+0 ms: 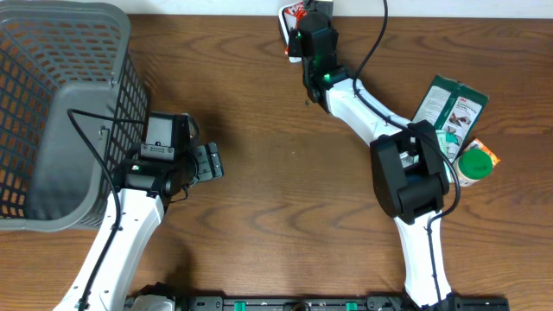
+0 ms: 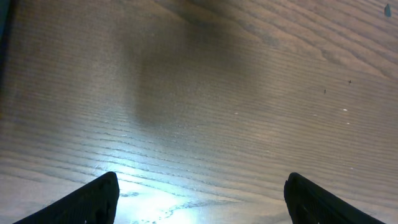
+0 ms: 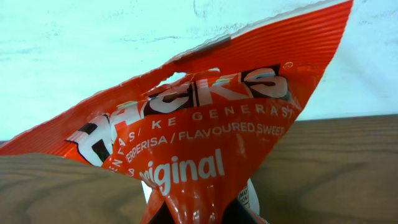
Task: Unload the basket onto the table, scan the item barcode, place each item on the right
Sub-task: 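Raise the snack pack to the scanner window with the right gripper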
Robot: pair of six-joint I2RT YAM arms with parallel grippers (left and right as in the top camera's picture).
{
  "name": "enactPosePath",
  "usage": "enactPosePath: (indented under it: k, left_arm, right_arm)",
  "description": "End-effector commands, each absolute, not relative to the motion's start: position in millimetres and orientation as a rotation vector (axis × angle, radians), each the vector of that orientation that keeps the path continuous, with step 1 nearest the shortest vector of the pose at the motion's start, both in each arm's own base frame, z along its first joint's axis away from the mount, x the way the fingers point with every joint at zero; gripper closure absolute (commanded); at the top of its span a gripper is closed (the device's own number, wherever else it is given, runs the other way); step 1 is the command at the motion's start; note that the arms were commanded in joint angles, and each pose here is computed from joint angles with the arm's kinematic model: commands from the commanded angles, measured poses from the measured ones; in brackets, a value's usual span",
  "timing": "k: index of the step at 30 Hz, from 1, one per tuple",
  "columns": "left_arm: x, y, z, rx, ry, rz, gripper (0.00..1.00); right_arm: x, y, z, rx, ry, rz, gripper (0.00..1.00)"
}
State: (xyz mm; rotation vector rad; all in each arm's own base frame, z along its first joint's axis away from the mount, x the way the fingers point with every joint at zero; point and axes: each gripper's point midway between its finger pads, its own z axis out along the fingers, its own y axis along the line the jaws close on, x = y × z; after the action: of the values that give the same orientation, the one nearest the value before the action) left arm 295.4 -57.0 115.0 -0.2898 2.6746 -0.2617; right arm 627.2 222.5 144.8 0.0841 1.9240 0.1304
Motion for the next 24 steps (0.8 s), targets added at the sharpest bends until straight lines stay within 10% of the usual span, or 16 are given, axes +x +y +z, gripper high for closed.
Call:
enactPosePath:
  k: [1,24]
  left_arm:
    - [295,-53,112,-0.295,2.682,-0.238,0.15]
    - [295,-53,112,-0.295,2.683,-0.238,0.15]
  right_arm:
    - [642,228,164,0.074,1.860,0.121,0.99]
    - [682,214,152,0.102,1.794,0.077,0.99]
